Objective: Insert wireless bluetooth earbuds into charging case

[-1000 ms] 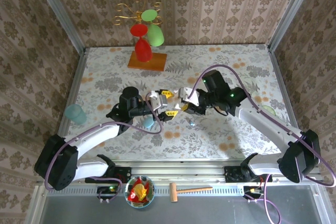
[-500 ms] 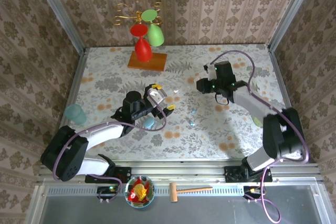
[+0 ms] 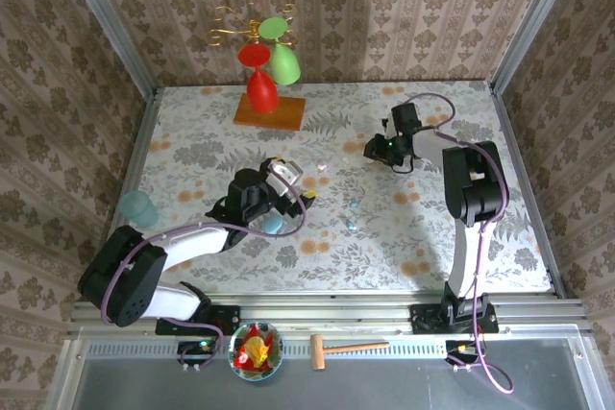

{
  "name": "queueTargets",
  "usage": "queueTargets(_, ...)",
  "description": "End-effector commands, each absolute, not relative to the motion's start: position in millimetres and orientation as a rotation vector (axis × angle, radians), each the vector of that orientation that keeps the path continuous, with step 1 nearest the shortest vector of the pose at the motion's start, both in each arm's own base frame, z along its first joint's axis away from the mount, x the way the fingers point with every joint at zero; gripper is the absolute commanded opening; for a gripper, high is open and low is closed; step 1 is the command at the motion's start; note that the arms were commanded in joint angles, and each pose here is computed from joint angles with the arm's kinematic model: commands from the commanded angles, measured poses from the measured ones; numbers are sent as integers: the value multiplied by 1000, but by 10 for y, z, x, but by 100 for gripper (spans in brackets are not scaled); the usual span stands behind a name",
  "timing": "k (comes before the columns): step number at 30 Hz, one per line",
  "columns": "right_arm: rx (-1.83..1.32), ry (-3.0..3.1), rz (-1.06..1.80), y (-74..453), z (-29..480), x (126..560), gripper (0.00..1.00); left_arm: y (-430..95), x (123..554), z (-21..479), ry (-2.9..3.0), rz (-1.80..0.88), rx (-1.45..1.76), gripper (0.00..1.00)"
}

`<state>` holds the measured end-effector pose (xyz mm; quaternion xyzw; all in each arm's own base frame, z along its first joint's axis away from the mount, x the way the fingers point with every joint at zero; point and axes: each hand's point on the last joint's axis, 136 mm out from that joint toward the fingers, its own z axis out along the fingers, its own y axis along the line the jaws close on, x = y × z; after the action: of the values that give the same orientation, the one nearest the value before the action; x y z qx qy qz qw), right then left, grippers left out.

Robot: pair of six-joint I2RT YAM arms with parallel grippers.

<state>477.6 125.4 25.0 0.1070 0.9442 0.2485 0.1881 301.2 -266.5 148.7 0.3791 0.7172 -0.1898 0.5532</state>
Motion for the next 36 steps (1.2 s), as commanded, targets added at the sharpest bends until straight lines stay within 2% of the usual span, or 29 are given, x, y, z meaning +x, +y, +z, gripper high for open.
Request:
queueTargets(1,350,2655,679,1091,289,4805,38,-2542,3124,1427,1799,-397,792,100)
queueTargets(3,349,2631,625,987,379,4784,44,-2467,3162,1399,1842,-378,751,100)
queueTargets(6,283,2568,560,911,620,4722,69,-2317,3218,1340,1920,-346,679,100)
queueTargets(8,232,2509,543,898,799,4670,80,-2210,3241,1279,1985,-324,636,100)
queueTargets(12,73,2410,494,994,1124,4509,93,-1995,3265,1084,2150,-239,579,100)
queueTargets(19,-144,2346,373,1297,1299,4145,99,-1979,3268,843,2373,-222,561,100)
queueTargets(26,-164,2322,325,1379,1282,3877,100,-2011,3341,574,2566,-145,572,98)
queueTargets(31,-161,2347,274,1285,1229,3780,100,-2025,3423,466,2606,-102,575,85)
queueTargets(36,-157,2349,258,1248,1234,3753,100,-2062,3456,357,2639,-94,579,77)
